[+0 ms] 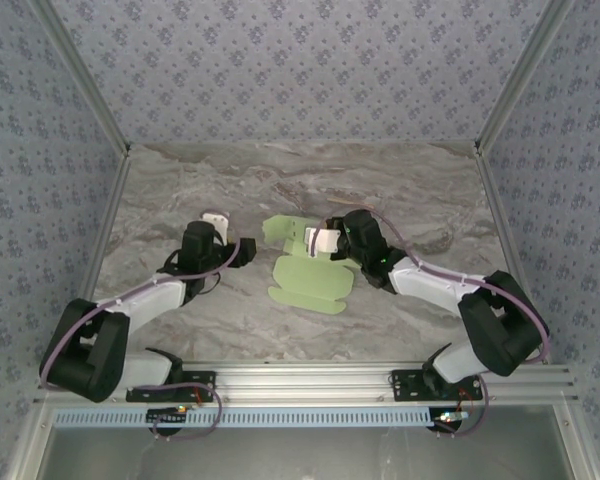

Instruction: Fold the paper box

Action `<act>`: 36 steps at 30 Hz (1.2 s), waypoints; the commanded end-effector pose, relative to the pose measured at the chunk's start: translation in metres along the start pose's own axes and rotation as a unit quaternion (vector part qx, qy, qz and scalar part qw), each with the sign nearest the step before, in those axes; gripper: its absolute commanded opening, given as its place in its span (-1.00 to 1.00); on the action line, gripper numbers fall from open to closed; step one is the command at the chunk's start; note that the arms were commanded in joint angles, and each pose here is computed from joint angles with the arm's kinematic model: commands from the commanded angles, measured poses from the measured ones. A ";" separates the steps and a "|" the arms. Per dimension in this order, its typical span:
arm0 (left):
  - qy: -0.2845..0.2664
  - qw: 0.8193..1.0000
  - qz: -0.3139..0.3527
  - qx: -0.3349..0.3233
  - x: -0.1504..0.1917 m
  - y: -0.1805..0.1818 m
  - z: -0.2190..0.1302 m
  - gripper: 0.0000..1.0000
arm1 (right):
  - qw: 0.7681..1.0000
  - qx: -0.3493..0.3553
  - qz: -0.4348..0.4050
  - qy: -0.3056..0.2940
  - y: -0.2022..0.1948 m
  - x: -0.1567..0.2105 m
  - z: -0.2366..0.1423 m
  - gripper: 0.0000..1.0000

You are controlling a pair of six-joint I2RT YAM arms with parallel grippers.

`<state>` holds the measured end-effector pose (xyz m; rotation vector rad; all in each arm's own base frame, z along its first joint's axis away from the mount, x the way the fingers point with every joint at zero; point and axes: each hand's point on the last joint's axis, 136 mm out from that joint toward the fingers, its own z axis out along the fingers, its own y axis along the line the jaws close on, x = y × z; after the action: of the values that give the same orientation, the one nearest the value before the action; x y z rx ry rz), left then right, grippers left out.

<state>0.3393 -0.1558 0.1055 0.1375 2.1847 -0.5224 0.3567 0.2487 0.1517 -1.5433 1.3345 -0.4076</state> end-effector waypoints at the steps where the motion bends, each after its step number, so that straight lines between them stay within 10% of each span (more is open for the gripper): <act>1: -0.024 0.999 0.034 0.016 -0.027 -0.007 0.006 0.43 | 0.997 0.047 -0.055 -0.003 -0.007 -0.004 0.002 -1.00; 36: 0.133 0.990 0.039 0.037 -0.018 0.016 0.085 0.19 | 0.987 0.091 -0.134 0.004 0.013 0.014 0.019 -1.00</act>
<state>0.4147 -0.1670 0.0663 0.2751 2.4192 -0.5298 0.3666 0.2511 0.1329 -1.5703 1.0761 -0.6592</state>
